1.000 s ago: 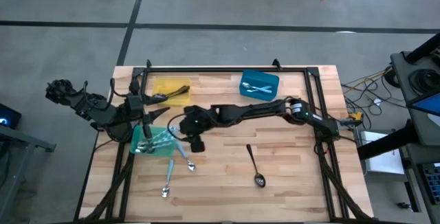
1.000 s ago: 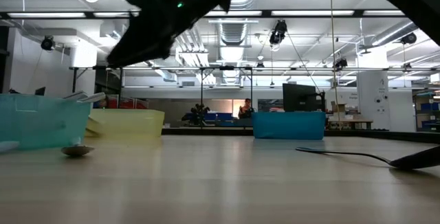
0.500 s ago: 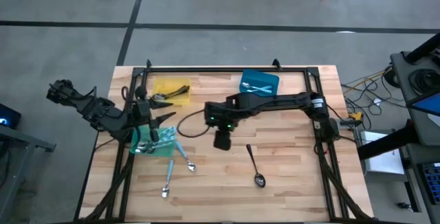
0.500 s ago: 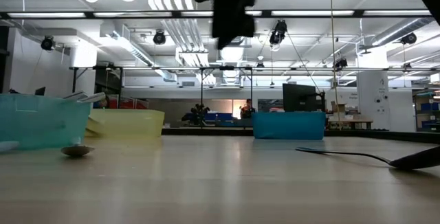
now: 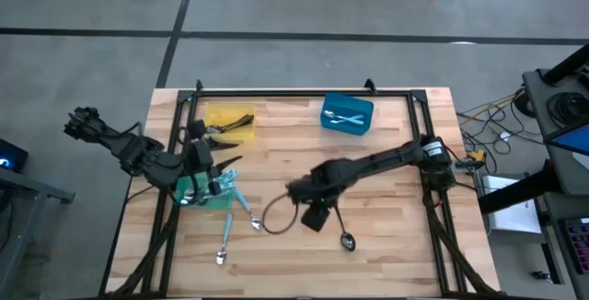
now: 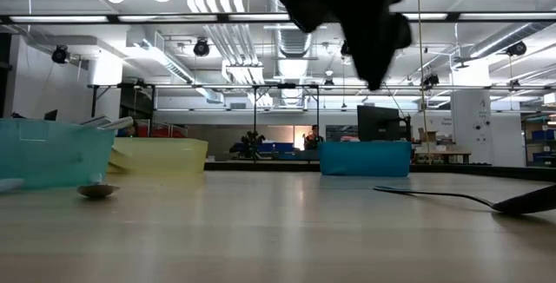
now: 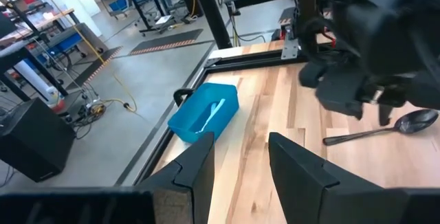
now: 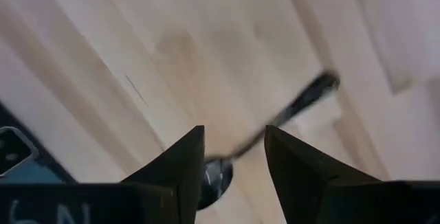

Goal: Sort silverware by color (type)
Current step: Put the black spoon into the yellow bin

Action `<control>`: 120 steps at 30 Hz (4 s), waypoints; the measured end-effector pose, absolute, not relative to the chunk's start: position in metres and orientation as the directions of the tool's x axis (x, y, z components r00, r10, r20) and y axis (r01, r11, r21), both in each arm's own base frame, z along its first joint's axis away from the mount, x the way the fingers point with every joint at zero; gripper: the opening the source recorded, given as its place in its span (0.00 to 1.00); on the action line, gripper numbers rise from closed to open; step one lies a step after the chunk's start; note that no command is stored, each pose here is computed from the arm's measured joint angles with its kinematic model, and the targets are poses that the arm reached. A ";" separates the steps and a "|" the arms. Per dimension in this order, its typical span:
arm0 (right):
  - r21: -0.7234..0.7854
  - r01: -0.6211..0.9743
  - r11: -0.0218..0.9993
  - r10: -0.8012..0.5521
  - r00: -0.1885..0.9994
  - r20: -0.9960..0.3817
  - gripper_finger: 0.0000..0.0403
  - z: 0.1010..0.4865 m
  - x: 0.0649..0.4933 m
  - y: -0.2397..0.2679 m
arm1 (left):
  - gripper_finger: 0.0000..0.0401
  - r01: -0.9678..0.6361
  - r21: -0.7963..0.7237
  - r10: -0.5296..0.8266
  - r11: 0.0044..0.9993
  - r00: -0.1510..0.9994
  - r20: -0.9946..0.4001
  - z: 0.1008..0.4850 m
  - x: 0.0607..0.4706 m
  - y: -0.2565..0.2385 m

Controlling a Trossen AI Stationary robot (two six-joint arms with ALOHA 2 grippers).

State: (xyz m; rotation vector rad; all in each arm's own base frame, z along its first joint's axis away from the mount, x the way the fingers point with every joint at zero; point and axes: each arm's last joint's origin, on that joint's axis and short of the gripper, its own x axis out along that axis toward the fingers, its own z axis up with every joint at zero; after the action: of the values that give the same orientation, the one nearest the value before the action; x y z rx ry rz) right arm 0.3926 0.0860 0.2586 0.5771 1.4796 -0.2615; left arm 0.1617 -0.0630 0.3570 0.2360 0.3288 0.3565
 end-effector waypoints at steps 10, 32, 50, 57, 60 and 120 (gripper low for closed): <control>0.055 0.607 0.793 0.112 -0.056 -0.992 0.41 0.217 0.357 0.098 | 0.29 -0.296 0.280 0.376 0.913 0.878 -0.297 0.351 0.171 -0.068; 0.124 0.687 0.716 0.142 0.030 -0.989 0.37 0.142 0.339 0.091 | 0.29 -0.278 0.350 0.383 0.895 0.880 -0.282 0.350 0.177 -0.071; 0.100 0.656 0.748 0.067 0.076 -0.995 0.04 0.143 0.341 0.090 | 0.29 -0.278 0.354 0.382 0.893 0.883 -0.272 0.352 0.178 -0.071; 0.096 0.604 0.791 -0.054 0.225 -0.973 0.02 0.171 0.340 0.084 | 0.29 -0.290 0.340 0.385 0.895 0.886 -0.258 0.353 0.179 -0.071; 0.128 0.576 0.808 -0.082 0.325 -0.942 0.02 0.185 0.335 0.081 | 0.29 -0.325 0.323 0.407 0.889 0.884 -0.231 0.356 0.180 -0.070; 0.269 0.172 0.948 -0.016 0.868 -0.496 0.02 0.176 0.173 0.130 | 0.29 0.095 0.265 0.049 0.959 0.870 -0.490 0.172 0.377 -0.037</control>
State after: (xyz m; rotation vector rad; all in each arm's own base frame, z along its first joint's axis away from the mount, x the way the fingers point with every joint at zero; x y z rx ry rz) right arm 0.1734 0.1302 0.1760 0.3130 0.5116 -0.1002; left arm 0.3770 -0.0367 0.1720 0.2878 0.5166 -0.0244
